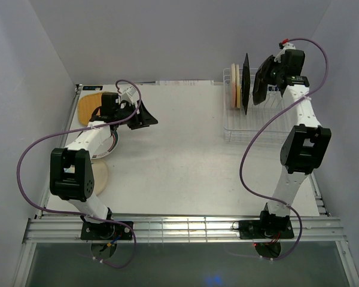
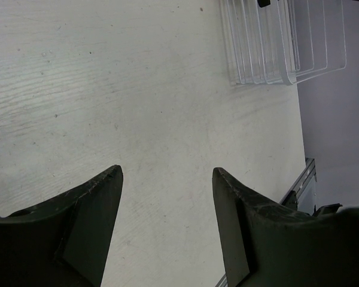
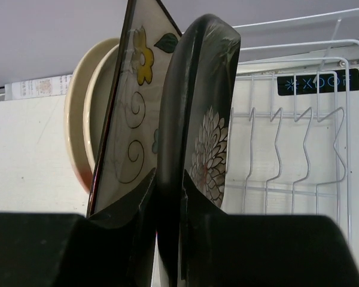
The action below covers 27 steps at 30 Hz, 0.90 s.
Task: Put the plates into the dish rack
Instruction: Insert the plate into the dish rack.
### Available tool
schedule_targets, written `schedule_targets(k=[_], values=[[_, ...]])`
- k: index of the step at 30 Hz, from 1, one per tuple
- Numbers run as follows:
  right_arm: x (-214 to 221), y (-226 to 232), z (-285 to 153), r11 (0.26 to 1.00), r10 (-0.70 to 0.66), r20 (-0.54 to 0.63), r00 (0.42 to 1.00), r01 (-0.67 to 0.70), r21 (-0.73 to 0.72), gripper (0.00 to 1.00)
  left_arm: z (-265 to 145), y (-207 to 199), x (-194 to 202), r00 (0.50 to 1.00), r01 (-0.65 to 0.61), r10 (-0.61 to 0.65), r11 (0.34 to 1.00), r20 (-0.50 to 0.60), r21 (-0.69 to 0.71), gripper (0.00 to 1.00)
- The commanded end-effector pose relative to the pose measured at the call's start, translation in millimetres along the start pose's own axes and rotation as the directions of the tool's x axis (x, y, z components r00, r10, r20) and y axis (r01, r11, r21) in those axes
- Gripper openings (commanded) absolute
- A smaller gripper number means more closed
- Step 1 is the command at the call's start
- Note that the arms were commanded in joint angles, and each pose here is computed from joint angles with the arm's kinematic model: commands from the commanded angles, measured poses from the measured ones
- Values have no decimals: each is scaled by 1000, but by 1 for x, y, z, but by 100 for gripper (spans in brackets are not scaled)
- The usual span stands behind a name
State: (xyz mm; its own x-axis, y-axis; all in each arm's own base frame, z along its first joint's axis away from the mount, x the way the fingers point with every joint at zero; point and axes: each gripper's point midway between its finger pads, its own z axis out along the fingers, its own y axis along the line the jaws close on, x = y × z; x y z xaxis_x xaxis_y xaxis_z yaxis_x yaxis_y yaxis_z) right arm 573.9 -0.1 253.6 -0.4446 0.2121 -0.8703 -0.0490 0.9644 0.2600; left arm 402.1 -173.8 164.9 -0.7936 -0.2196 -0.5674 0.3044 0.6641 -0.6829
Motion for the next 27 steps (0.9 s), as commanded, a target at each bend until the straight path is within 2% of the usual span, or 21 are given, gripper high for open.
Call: schedule_targets(k=[1,15,27], values=[[-95,25,-22,993,-75,270,960,95,-64,8,-15,-23,-12,996,-73,71,996,54,48,72],[-82,3,25,997,-67,241,968,74,-23,8,-18,-27,-13,994,-87,84,995,67,53,72],[-81,-2,23,1000,-30,204,979,31,-2,8,-18,-27,-12,995,-86,82,994,60,60,72]])
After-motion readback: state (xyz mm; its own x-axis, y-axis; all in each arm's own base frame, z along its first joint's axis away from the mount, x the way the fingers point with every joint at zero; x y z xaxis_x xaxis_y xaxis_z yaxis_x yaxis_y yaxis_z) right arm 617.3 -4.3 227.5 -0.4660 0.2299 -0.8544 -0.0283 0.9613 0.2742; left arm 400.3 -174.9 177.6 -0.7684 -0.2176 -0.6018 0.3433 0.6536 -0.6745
